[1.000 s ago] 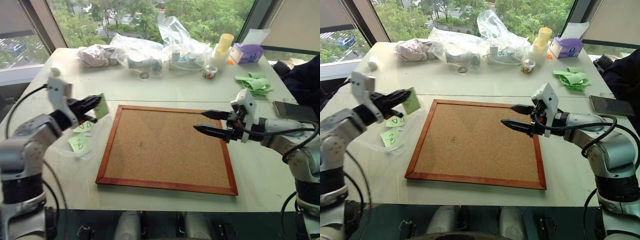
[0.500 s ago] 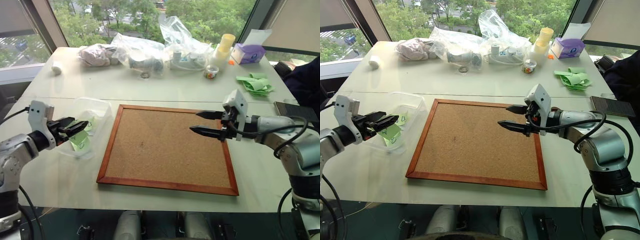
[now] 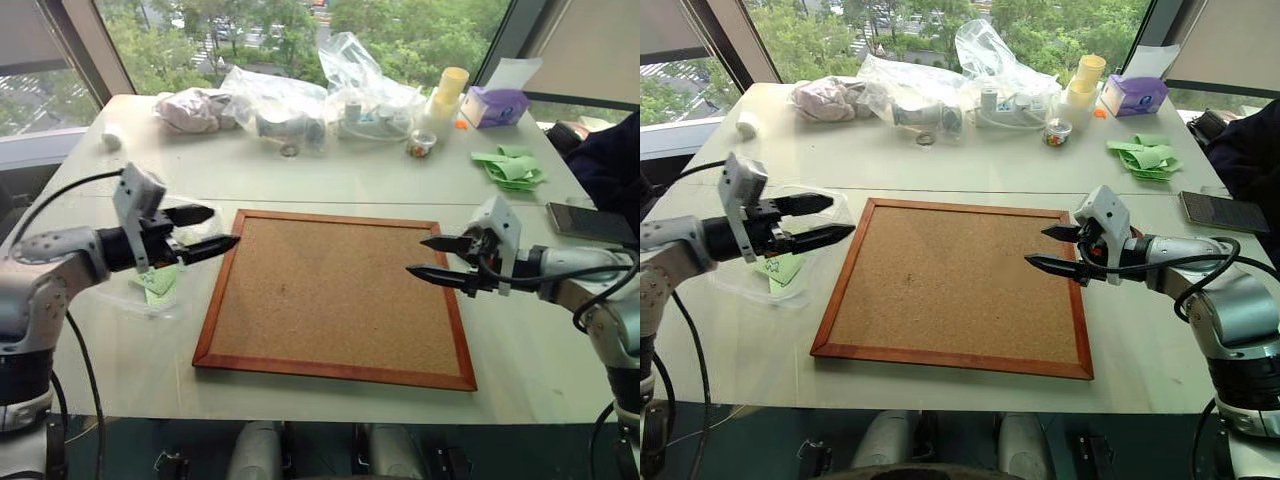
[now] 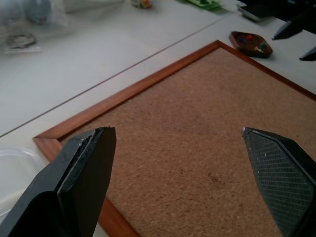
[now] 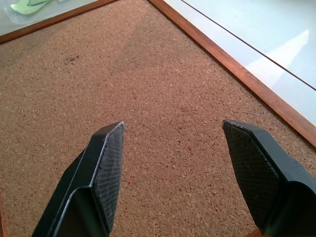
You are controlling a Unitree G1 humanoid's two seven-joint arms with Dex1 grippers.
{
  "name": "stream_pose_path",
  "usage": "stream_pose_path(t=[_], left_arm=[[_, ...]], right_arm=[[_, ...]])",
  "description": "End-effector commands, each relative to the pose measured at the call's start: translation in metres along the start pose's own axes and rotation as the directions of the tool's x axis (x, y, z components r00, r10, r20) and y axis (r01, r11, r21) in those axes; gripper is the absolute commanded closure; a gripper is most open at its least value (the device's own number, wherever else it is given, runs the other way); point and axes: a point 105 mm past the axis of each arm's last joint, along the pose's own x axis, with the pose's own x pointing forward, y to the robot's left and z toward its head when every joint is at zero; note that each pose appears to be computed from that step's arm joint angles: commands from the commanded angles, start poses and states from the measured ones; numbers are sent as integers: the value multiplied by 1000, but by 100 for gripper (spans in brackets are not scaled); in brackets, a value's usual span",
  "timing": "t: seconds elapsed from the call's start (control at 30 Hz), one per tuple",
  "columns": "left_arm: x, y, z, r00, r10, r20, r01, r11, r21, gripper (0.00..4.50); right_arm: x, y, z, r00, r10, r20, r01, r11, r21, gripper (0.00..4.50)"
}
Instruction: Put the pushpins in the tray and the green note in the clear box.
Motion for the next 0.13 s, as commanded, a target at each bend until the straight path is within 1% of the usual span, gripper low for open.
stream_pose_path(t=[0.03, 0.13], left_arm=[[14, -18, -1, 995, -97, -32, 99, 992, 74, 2], [24, -28, -17, 986, -144, -87, 153, 983, 98, 2]], right_arm=[[-10, -1, 8, 1000, -16, 11, 16, 999, -47, 126], [-11, 2, 4, 1000, -14, -5, 14, 999, -47, 126]])
